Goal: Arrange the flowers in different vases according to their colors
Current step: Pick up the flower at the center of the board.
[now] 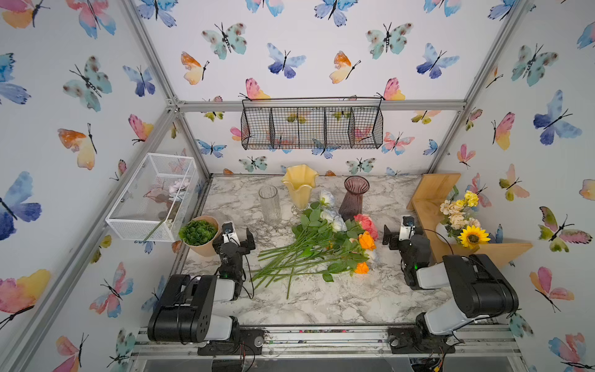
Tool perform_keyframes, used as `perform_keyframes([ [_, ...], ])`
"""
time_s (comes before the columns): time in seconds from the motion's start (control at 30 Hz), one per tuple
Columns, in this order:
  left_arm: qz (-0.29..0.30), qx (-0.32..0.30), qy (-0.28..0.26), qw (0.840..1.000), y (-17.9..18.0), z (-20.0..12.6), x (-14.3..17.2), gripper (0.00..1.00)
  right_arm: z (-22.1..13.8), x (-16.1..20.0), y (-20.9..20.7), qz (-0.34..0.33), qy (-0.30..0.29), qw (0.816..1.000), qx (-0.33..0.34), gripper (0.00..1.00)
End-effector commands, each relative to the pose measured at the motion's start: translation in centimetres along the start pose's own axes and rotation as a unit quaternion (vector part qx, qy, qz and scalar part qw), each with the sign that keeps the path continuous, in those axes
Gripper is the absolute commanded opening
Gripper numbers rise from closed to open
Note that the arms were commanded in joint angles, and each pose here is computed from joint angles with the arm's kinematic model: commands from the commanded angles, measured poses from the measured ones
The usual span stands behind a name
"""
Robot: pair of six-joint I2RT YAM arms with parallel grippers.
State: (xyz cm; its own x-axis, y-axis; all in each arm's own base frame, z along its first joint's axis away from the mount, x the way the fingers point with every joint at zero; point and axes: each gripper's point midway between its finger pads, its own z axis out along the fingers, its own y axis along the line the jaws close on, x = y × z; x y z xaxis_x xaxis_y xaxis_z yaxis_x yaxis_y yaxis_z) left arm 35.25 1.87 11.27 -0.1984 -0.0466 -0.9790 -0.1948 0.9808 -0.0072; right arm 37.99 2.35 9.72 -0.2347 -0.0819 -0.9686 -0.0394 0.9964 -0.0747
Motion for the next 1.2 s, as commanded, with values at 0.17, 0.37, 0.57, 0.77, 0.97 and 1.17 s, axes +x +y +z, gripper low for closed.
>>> perform_keyframes([
  [0.17, -0.007, 0.002, -0.011, 1.000, -0.1, 0.2, -0.8, 0.99, 0.1, -0.6, 0.3, 0.003, -0.007, 1.000, -0.010, 0.99],
  [0.37, -0.007, 0.002, -0.011, 1.000, -0.1, 0.2, -0.8, 0.99, 0.1, -0.6, 0.3, 0.002, -0.008, 1.000, -0.010, 0.99],
  [0.57, -0.007, 0.002, -0.010, 1.000, -0.1, 0.2, -0.8, 0.99, 0.1, -0.6, 0.3, 0.003, -0.008, 1.000, -0.010, 0.99],
  [0.77, -0.007, 0.002, -0.011, 1.000, -0.1, 0.2, -0.8, 0.99, 0.1, -0.6, 0.3, 0.002, -0.008, 1.000, -0.010, 0.99],
  [0.97, -0.006, 0.002, -0.011, 1.000, -0.1, 0.2, -0.8, 0.99, 0.1, -0.6, 0.3, 0.003, -0.008, 1.000, -0.010, 0.99],
  [1.17, -0.016, -0.014, -0.045, 0.999, 0.7, -1.6, -1.3, 0.99, -0.5, -0.6, 0.2, 0.001, -0.017, 1.000, -0.007, 0.99],
])
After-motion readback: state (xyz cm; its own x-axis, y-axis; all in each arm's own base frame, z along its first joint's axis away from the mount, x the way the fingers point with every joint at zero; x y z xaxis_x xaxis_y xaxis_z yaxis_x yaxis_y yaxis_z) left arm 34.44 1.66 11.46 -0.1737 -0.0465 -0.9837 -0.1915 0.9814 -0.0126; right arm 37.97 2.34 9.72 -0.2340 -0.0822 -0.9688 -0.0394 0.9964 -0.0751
